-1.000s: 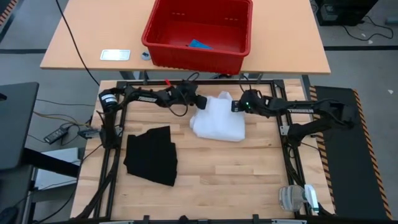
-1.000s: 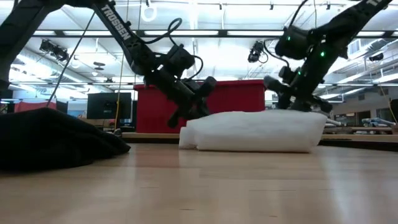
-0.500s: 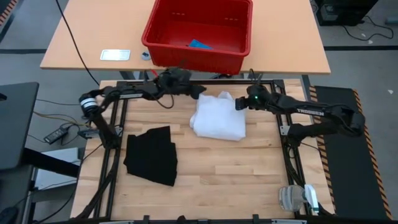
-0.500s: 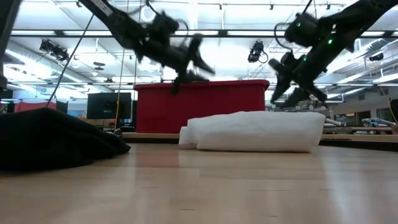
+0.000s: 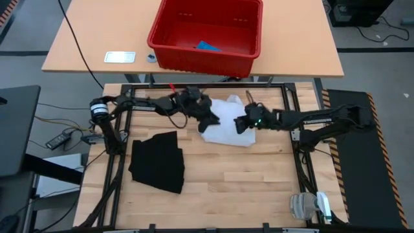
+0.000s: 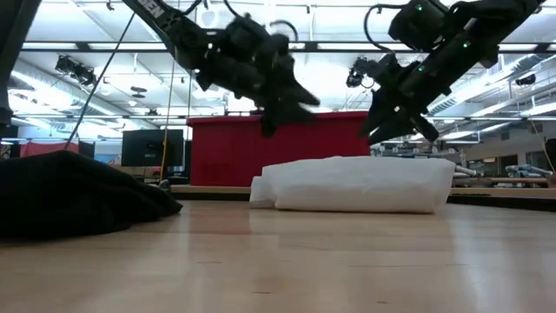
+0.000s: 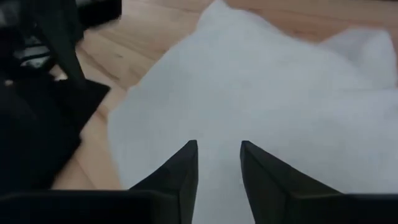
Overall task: Fold laundry
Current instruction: Fold the white shirt
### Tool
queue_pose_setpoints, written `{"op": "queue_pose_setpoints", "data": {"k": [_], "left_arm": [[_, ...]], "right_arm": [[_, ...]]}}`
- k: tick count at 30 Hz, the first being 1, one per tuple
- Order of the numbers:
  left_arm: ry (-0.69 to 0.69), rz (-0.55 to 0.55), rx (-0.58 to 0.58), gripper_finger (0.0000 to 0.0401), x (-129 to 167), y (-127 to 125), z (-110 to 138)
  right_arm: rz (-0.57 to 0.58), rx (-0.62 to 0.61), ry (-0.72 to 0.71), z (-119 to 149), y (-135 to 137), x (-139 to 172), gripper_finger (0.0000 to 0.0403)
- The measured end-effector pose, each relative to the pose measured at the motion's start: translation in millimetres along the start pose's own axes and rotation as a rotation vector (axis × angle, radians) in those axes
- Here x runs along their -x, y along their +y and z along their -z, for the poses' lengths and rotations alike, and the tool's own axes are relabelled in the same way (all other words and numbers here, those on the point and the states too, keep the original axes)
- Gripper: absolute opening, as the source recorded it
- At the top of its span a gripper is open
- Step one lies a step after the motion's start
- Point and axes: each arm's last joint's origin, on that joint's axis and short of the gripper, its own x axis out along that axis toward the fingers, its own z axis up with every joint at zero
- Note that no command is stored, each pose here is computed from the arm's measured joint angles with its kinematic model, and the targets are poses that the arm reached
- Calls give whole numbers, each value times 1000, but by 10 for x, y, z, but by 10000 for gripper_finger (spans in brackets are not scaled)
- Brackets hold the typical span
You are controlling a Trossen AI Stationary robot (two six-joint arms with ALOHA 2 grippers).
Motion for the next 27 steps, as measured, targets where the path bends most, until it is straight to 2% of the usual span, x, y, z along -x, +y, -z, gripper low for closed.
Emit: {"op": "queue_pose_setpoints", "data": {"k": [3, 7, 14, 17, 22, 25, 27], "left_arm": [[118, -23, 52, 144, -142, 88, 214], [172, -36, 62, 143, -243, 176, 348], [155, -140, 65, 144, -243, 372, 372], [135, -167, 163, 144, -161, 432, 324], [49, -181, 300, 144, 34, 429, 135], [33, -184, 375, 144, 103, 392, 85], [40, -182, 404, 147, 113, 345, 81]], "right_arm": [[54, -60, -5, 143, 57, -88, 117], [127, -81, 3, 313, 75, -213, 114], [259, -4, 60, 443, -83, -491, 114], [296, -20, 98, 395, -221, -617, 114], [188, -93, 181, 228, -339, -701, 117], [94, -124, 200, 116, -326, -593, 124], [39, -123, 157, 5, -281, -460, 133]]}}
